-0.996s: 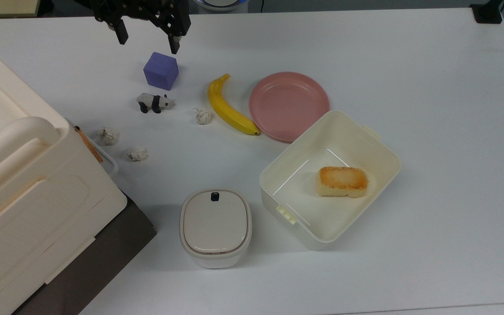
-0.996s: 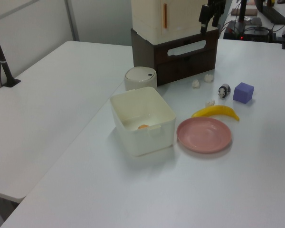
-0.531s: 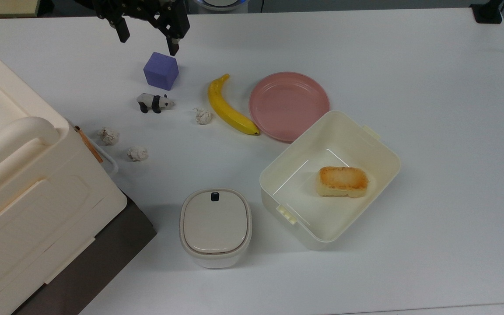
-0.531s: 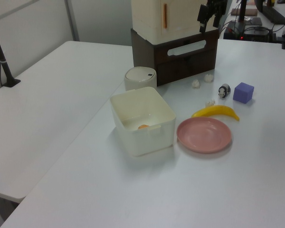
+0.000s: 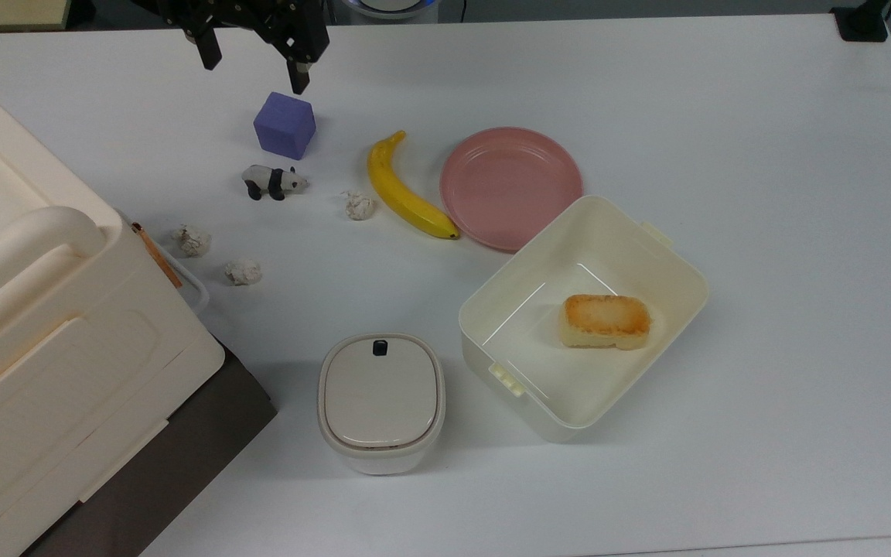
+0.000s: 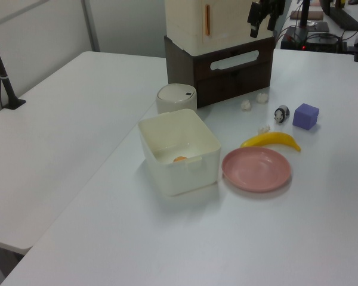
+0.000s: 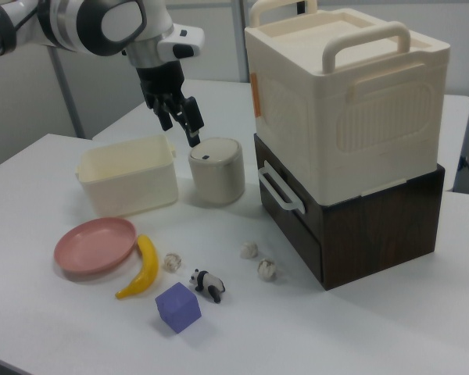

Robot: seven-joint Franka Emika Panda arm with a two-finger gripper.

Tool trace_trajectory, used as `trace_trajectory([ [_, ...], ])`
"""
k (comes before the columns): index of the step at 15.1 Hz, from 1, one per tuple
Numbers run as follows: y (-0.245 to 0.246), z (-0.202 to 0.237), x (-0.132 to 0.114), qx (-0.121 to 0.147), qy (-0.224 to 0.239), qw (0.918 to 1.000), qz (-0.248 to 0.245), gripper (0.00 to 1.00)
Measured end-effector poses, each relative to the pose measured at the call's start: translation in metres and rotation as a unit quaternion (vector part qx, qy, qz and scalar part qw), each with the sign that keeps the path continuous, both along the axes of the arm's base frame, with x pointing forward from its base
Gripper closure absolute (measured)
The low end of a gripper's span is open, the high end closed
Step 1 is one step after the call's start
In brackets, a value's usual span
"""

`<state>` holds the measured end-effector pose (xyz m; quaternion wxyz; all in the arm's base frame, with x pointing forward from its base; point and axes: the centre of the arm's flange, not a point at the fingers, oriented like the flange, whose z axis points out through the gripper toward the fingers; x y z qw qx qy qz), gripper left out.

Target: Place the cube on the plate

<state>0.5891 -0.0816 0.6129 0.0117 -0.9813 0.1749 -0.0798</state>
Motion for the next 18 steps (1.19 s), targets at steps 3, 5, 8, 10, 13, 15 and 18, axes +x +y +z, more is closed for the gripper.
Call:
trace_trajectory([
  [3, -0.001, 0.007, 0.0, -0.008, -0.004, 1.0, 0.001, 0.0],
  [5, -0.001, 0.012, -0.002, -0.011, -0.001, 0.9999, 0.001, 0.0],
  [8, -0.001, 0.015, -0.004, -0.01, 0.005, 0.9999, 0.001, 0.0],
  [10, -0.001, 0.016, -0.004, -0.011, 0.005, 0.9999, 0.001, 0.0],
  [13, -0.004, 0.019, -0.006, -0.022, 0.005, 0.9997, -0.006, 0.0],
  [15, -0.008, 0.021, -0.007, -0.045, 0.006, 0.999, -0.008, 0.0],
  [18, -0.01, 0.023, -0.008, -0.056, 0.006, 0.9984, -0.008, 0.0],
])
